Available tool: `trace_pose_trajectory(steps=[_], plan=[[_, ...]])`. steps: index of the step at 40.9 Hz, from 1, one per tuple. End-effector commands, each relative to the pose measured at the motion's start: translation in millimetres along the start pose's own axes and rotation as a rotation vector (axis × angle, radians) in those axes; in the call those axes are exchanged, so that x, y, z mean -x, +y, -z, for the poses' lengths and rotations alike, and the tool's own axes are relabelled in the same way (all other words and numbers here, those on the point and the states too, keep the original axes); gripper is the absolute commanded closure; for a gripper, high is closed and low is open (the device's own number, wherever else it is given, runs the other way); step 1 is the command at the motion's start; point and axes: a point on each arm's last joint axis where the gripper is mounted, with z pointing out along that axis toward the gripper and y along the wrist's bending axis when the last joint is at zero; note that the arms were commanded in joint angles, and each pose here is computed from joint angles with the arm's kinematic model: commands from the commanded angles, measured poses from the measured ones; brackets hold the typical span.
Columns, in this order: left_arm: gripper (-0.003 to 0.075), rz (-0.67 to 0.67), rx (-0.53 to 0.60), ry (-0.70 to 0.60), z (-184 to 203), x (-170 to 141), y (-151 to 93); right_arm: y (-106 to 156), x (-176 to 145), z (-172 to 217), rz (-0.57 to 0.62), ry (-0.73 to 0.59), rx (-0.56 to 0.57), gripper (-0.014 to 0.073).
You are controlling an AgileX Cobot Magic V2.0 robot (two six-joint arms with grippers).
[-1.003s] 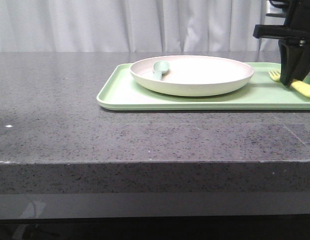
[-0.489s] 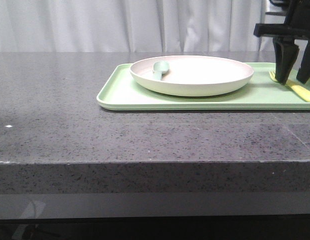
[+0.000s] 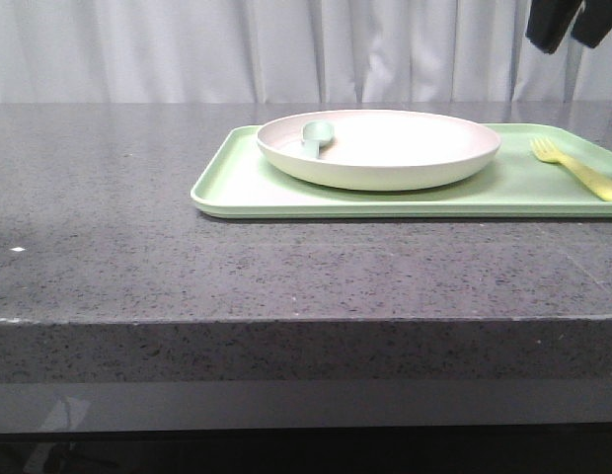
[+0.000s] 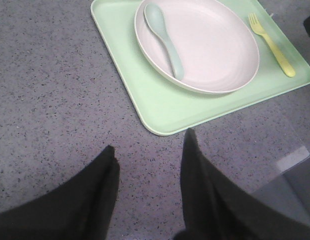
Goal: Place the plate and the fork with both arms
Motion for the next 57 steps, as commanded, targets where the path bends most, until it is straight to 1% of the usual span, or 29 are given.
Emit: trace_pose_trajectory(steps=[1,7,14,23,31,37,41,45,57], plan=[[0.0427,0.009,-0.009,-0.098,10.2,10.8,-5.0,4.8,-22.5,37.4,0.051,-0.062,-0.022,0.0252],[0.0427,0.009,-0.009,-0.098,10.2,10.8,-5.0,4.4,-54.1,60.8,0.056,-0.134,-0.019,0.0252],[0.0427,0.009,-0.009,-0.098,10.2,10.8,-5.0,-1.6,-96.4,84.5,0.074,-0.241,-0.058,0.0252],[0.0427,0.009,-0.009,-0.098,10.2,10.8,-5.0,-5.3,-151.3,101.2,0.063,-0.347,-0.049,0.0252],[0.0427,0.009,-0.009,-0.098,10.2,10.8,-5.0,-10.1,-206.3,115.6,0.067,-0.437,-0.056,0.0252],[0.0427,0.009,-0.009,-0.098,10.2,10.8,-5.0,-12.5,-239.6,123.4,0.069,-0.511,-0.051,0.0252],[0.0427,0.009,-0.009,-0.098,10.2,10.8,-5.0,-13.3,-254.0,129.7,0.069,-0.560,-0.048,0.0252],[0.0427,0.009,-0.009,-0.098,10.2,10.8,-5.0,-13.6,-261.5,135.4,0.064,-0.601,-0.043,0.0252],[0.0427,0.008,-0.002,-0.110,10.3,11.9,-4.4,-13.6,-262.5,136.2,0.064,-0.610,-0.042,0.0254]])
